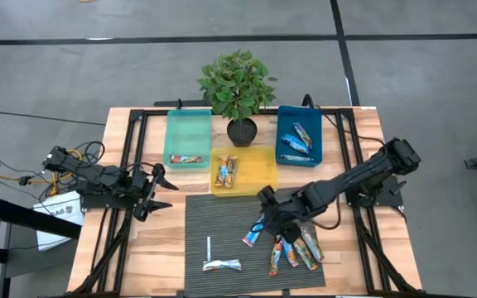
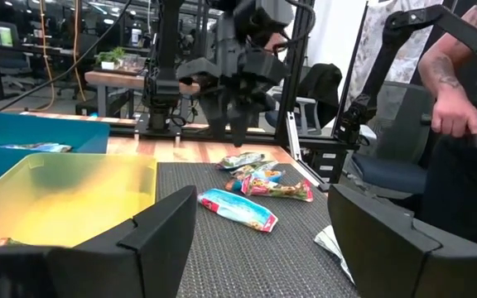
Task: Pick and place Granola Bars by type
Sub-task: Put the orange granola bar into the yellow bin
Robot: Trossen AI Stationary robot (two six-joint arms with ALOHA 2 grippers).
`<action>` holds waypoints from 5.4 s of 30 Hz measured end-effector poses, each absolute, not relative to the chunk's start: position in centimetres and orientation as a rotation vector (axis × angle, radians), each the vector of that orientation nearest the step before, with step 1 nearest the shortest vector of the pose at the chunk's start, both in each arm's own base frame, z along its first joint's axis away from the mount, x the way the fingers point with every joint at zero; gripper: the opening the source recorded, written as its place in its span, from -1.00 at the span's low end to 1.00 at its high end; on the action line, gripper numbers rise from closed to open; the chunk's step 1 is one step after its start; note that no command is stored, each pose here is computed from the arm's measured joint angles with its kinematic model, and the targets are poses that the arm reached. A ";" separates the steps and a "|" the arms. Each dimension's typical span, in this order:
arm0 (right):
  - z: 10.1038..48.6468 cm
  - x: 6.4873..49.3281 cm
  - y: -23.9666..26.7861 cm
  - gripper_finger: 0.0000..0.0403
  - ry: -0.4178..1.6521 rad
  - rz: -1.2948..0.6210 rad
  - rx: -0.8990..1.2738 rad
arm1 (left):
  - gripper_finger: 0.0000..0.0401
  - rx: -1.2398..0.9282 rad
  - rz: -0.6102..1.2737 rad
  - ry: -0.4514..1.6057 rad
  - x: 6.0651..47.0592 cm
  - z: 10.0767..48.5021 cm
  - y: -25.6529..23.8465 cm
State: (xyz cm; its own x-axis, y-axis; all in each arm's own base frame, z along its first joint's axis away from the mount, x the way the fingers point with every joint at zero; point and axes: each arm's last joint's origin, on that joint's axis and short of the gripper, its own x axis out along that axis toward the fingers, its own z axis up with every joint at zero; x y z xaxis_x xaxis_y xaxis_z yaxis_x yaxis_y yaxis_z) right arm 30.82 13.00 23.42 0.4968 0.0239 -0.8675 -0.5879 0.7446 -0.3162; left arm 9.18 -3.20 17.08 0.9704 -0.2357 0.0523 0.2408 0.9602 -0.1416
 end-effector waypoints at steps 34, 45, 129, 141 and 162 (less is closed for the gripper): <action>21.8 26.5 15.2 0.29 1.426 -0.581 0.803 | 0.32 -0.152 -0.241 -0.035 9.2 17.1 -3.2; 20.1 26.9 18.5 0.29 1.465 -0.545 0.959 | 0.32 -0.147 -0.241 -0.035 9.2 17.1 -3.2; 15.1 29.8 19.0 -0.96 1.477 -0.450 0.863 | 0.32 -0.151 -0.242 -0.034 9.2 17.1 -3.2; 19.5 28.7 16.5 -0.93 1.242 -0.609 0.835 | 0.32 -0.149 -0.242 -0.035 9.2 17.1 -3.2; 27.1 26.9 12.0 -0.94 0.704 -0.700 0.646 | 0.32 -0.151 -0.242 -0.035 9.2 17.1 -3.2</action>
